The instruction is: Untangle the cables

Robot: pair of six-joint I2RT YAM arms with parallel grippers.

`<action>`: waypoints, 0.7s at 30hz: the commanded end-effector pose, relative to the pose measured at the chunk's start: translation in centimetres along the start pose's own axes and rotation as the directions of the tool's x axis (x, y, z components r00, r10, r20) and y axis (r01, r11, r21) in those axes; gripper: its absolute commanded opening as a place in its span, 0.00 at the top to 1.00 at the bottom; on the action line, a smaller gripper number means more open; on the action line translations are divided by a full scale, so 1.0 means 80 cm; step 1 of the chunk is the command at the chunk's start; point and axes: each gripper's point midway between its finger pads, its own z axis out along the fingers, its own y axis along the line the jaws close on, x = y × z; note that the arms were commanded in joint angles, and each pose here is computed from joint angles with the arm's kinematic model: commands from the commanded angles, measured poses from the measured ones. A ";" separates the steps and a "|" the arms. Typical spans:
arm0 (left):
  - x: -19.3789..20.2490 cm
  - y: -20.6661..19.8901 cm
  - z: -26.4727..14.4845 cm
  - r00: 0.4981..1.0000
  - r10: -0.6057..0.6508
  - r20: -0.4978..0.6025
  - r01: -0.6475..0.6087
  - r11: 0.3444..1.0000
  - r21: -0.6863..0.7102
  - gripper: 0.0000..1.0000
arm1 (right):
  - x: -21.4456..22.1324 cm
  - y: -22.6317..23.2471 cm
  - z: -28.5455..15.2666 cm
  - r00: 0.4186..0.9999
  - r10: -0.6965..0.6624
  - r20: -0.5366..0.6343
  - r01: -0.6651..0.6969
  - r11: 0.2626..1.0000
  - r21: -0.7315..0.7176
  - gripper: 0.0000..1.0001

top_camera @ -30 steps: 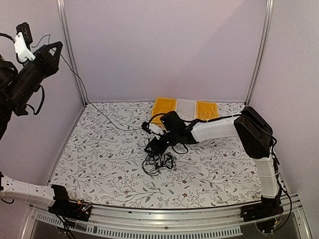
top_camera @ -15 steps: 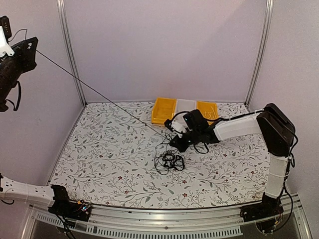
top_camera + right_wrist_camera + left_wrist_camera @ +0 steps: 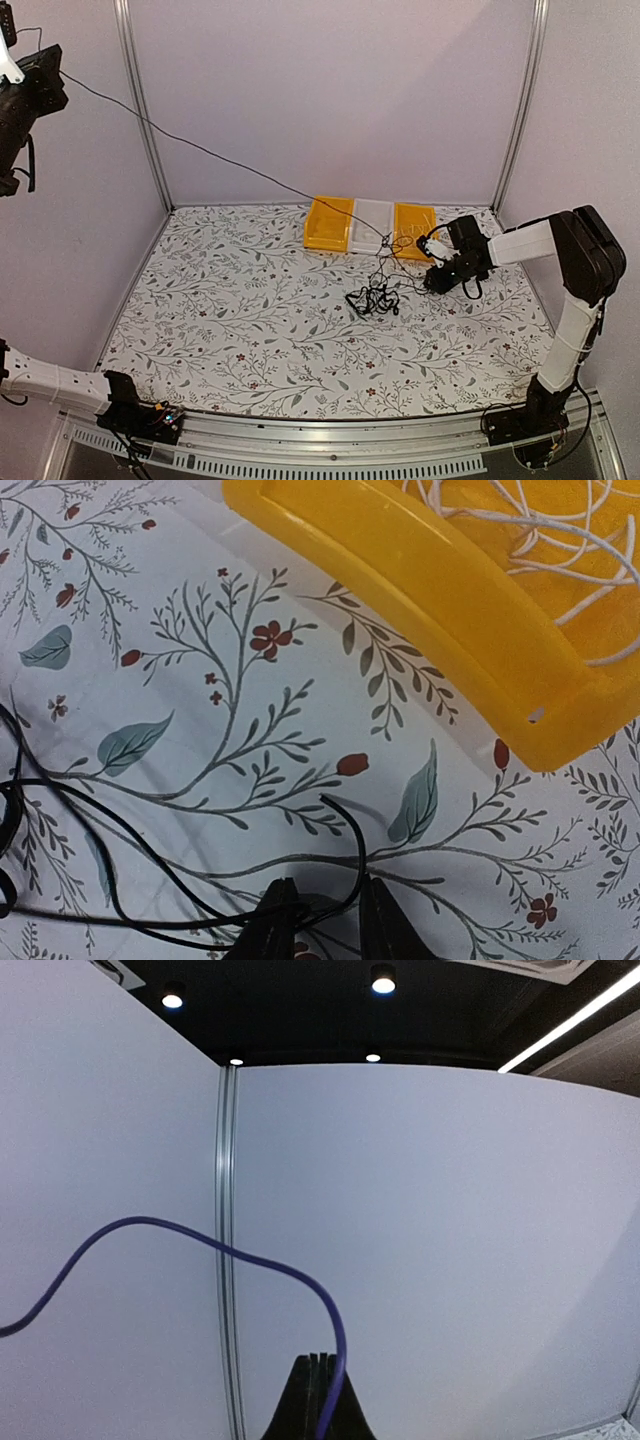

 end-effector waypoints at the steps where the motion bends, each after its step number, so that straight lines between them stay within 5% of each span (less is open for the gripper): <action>1: -0.010 -0.015 0.007 1.000 -0.007 0.021 0.006 1.000 0.023 1.00 | 0.021 0.004 0.004 0.997 -0.013 -0.075 0.012 1.000 -0.011 0.75; 4: -0.001 -0.038 0.015 0.999 0.050 -0.007 -0.049 0.997 0.059 1.00 | 0.008 0.002 -0.002 0.999 -0.002 -0.054 0.001 1.000 -0.007 0.80; 7: -0.012 -0.039 0.020 0.996 0.091 -0.003 -0.091 0.995 0.050 1.00 | 0.015 -0.004 0.000 0.998 -0.002 -0.070 0.003 1.000 0.007 1.00; 21: -0.098 0.033 0.023 0.969 0.242 0.045 -0.234 0.962 -0.140 1.00 | 0.091 -0.115 -0.033 0.981 0.145 -0.129 -0.120 0.975 0.187 1.00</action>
